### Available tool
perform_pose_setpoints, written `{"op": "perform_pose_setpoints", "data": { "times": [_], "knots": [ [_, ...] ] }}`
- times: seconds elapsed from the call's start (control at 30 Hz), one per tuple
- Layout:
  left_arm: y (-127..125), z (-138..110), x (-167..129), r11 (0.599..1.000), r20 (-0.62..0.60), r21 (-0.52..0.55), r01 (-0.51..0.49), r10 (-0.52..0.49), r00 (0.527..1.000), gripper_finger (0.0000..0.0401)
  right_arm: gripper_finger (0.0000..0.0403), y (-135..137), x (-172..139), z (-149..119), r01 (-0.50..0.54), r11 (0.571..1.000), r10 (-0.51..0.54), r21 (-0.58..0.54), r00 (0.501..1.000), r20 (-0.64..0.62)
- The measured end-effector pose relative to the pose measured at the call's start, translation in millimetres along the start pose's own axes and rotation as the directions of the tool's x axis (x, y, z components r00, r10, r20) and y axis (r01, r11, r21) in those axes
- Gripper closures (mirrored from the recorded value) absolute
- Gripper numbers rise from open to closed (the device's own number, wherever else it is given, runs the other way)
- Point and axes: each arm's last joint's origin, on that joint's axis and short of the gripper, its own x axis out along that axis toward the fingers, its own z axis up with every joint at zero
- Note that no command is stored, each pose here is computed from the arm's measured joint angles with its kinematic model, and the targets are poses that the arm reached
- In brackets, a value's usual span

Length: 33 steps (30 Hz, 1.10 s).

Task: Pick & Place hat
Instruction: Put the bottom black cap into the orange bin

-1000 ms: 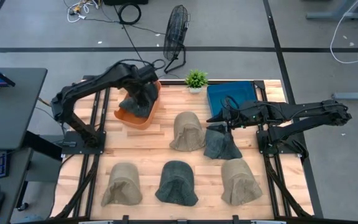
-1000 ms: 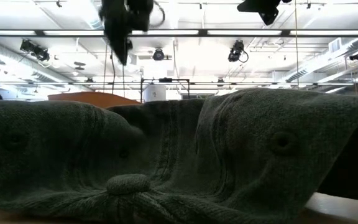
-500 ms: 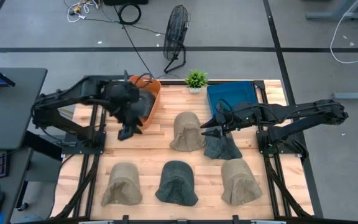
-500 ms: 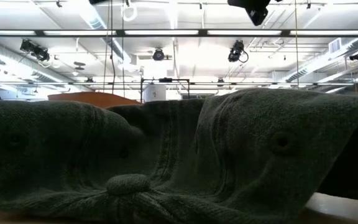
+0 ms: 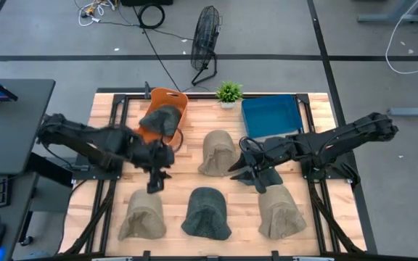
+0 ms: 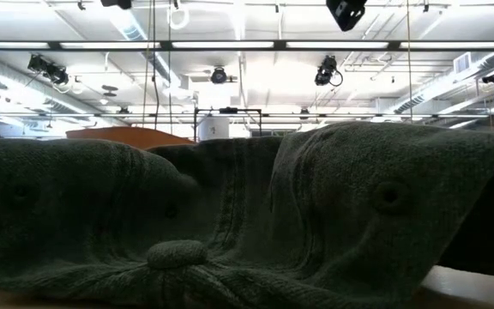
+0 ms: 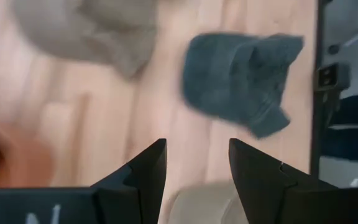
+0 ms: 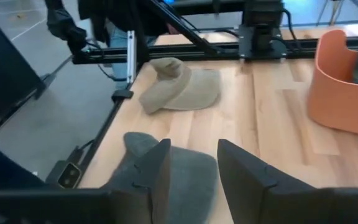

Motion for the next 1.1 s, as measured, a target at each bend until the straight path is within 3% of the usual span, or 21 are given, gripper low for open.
{"op": "perform_pose_setpoints", "data": {
  "times": [0.2, 0.43, 0.6, 0.83, 1.1],
  "knots": [
    [-26, -8, 49, 0.99, 0.188, -0.065, 0.122, -0.108, 0.976, 0.0224, 0.0268, 2, 0, -1, 0.008, 1.0, -0.008, 0.009, 1.0, -0.005],
    [-38, -19, 110, 0.969, 0.318, -0.083, 0.234, -0.197, 0.927, 0.0224, 0.0268, 2, 0, -1, 0.008, 1.0, -0.008, 0.012, 1.0, -0.003],
    [-47, -29, 142, 0.981, 0.267, 0.034, 0.19, -0.192, 0.944, 0.0224, 0.0268, 2, 0, -1, 0.008, 1.0, -0.008, 0.012, 1.0, -0.006],
    [-55, -46, 182, 0.99, 0.164, 0.055, 0.127, -0.134, 0.977, 0.0224, 0.0268, 2, 0, -1, 0.009, 1.0, -0.008, 0.012, 1.0, -0.01],
    [-67, -50, 201, 0.994, 0.241, 0.07, 0.084, -0.098, 0.965, 0.0224, 0.0268, 2, 0, -2, 0.01, 1.0, -0.01, 0.005, 1.0, -0.018]
  ]
}}
